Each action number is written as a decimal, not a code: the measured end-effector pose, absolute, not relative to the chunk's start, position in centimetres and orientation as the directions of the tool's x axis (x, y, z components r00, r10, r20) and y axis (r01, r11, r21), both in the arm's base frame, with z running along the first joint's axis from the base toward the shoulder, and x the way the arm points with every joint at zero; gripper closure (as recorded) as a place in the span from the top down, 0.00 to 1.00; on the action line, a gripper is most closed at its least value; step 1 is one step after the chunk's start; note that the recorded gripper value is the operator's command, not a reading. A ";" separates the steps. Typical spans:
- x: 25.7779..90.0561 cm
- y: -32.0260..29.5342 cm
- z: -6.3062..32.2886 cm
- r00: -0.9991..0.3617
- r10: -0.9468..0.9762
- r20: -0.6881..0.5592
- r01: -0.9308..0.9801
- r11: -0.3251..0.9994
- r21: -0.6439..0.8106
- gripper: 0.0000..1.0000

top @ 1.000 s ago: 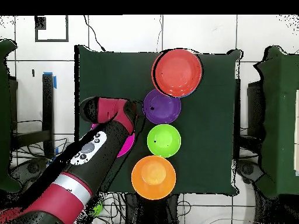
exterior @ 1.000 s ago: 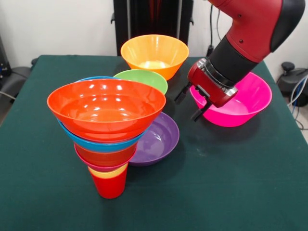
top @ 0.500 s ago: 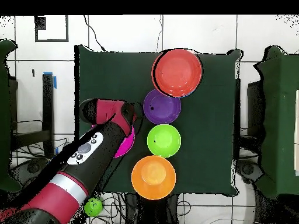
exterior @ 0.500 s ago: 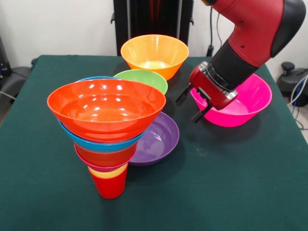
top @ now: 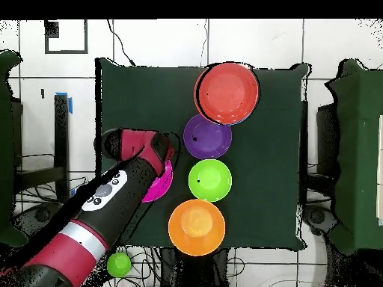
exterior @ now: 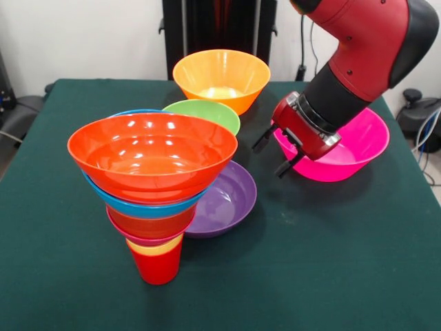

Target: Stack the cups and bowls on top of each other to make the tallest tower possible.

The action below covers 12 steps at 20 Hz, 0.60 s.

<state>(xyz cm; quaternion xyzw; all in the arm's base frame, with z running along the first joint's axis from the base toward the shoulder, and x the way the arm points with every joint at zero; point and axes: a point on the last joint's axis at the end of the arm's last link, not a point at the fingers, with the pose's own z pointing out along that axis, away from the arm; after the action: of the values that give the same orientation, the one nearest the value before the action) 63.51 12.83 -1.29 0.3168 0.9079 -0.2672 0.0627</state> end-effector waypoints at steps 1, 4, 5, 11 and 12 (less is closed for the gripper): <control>63.6 12.9 -1.3 -0.793 0.538 -0.286 0.607 0.658 -0.447 1.00; 64.0 12.9 -1.4 -0.798 0.528 -0.292 0.602 0.661 -0.449 1.00; 64.3 13.0 -1.5 -0.800 0.521 -0.297 0.599 0.663 -0.450 1.00; 65.8 13.9 -1.6 -0.817 0.492 -0.300 0.575 0.671 -0.468 1.00; 66.0 14.1 -1.6 -0.820 0.490 -0.297 0.572 0.672 -0.471 1.00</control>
<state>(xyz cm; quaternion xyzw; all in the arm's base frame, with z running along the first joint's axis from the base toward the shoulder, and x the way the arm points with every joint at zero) 66.00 14.06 -1.58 0.2914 0.9113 -0.2815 0.0730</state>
